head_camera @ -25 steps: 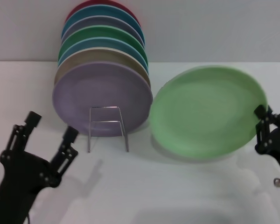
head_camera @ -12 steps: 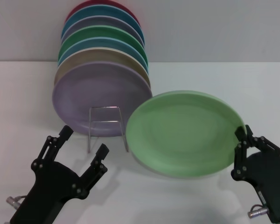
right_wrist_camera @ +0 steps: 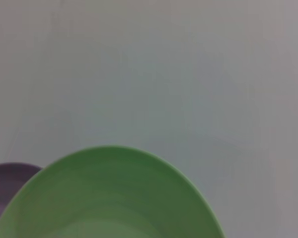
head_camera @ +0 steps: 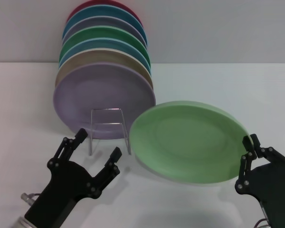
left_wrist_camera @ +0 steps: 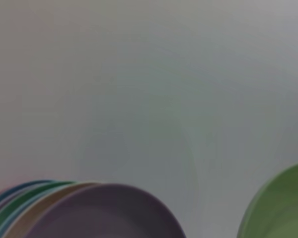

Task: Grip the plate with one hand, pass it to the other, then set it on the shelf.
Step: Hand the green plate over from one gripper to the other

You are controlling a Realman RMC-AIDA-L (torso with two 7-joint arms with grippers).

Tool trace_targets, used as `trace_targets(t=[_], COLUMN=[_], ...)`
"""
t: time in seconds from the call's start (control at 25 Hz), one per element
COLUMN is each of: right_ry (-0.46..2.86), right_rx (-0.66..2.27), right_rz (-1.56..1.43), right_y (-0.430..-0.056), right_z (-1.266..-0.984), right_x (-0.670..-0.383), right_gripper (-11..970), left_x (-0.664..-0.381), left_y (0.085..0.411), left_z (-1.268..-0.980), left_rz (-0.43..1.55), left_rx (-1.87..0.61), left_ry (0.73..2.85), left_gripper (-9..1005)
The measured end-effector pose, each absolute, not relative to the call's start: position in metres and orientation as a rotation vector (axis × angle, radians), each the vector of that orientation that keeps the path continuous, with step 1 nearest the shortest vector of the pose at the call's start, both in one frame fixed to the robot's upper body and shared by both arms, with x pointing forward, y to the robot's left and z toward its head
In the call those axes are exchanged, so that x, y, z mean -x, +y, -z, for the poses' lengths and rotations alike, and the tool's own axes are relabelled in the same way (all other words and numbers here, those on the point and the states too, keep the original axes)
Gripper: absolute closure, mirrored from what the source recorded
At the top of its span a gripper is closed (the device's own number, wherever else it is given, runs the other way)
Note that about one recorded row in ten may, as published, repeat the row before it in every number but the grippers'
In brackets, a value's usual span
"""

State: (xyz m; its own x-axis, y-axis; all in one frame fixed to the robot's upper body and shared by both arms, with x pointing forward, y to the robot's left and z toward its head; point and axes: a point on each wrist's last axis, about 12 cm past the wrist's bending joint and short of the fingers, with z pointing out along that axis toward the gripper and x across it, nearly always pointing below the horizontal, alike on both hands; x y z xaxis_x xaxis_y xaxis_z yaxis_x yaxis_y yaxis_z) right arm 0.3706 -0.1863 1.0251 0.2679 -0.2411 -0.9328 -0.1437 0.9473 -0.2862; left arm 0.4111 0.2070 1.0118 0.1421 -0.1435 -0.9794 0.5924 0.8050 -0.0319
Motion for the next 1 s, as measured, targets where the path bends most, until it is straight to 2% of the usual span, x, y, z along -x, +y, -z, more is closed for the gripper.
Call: trace_targets(t=[0.44, 1.0], right_ry=[1.299, 1.301], right_rx=[0.399, 0.435], right_rz=[0.085, 0.068], right_y=[-0.183, -0.18], right_z=[-1.024, -1.022], right_x=[-0.37, -0.372], right_gripper=[938, 938], left_x=[-0.423, -0.437], left_y=[0.192, 0.187], left_z=[-1.008, -1.01], left_rz=[0.54, 0.539], left_rx=[-0.472, -0.463], left_ry=[1.378, 1.4], left_gripper=[197, 200])
